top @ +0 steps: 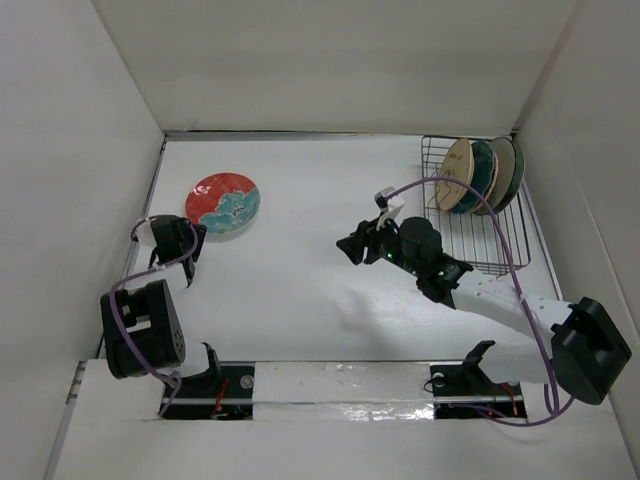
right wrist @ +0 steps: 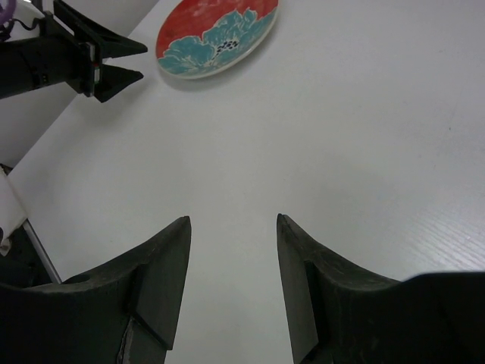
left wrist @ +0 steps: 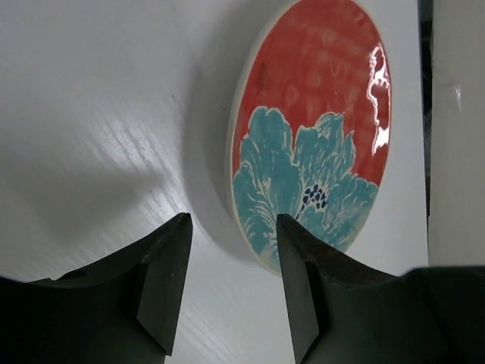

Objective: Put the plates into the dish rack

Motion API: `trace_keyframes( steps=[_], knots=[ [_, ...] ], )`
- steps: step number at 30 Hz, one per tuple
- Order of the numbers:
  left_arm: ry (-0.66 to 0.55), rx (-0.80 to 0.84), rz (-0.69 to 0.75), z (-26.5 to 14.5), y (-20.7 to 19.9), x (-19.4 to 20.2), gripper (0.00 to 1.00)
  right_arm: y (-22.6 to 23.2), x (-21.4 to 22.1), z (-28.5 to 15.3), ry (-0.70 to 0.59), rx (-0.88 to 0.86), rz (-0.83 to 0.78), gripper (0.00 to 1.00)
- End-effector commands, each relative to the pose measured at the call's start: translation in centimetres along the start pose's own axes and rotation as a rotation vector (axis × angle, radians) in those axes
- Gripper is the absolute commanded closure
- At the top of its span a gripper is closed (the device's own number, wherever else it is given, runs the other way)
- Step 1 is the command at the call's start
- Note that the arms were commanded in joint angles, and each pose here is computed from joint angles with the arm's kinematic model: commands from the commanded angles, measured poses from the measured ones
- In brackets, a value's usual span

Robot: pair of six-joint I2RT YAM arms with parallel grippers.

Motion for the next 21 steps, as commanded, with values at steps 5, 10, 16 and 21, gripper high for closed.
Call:
trace_keyframes(
  steps=[5,10,16,21],
  knots=[
    [0.062,0.123,-0.074,2.4,-0.8,0.7,0.56,1.1,-1.0,0.2,-0.065,-0.069,0.000,0.45],
    [0.078,0.148,-0.107,3.8,-0.7,1.2,0.61,1.0,-1.0,0.1,-0.074,-0.056,0.001,0.45],
    [0.090,0.172,-0.128,4.7,-0.7,1.5,0.73,0.9,-1.1,0.1,-0.082,-0.036,0.015,0.46],
    [0.094,0.217,-0.155,4.9,-0.6,1.9,0.87,1.2,-1.3,0.5,-0.092,-0.048,0.094,0.55]
  ],
)
Point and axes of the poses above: each gripper's point midway between its finger pads, its own z axis out along the fingers, its own y axis along the line the jaws close on, x = y × z, the point moved 8 cm from there along -z, back along the fingers, and after that the axes turned 1 degree about z, right-handed, at the moved point
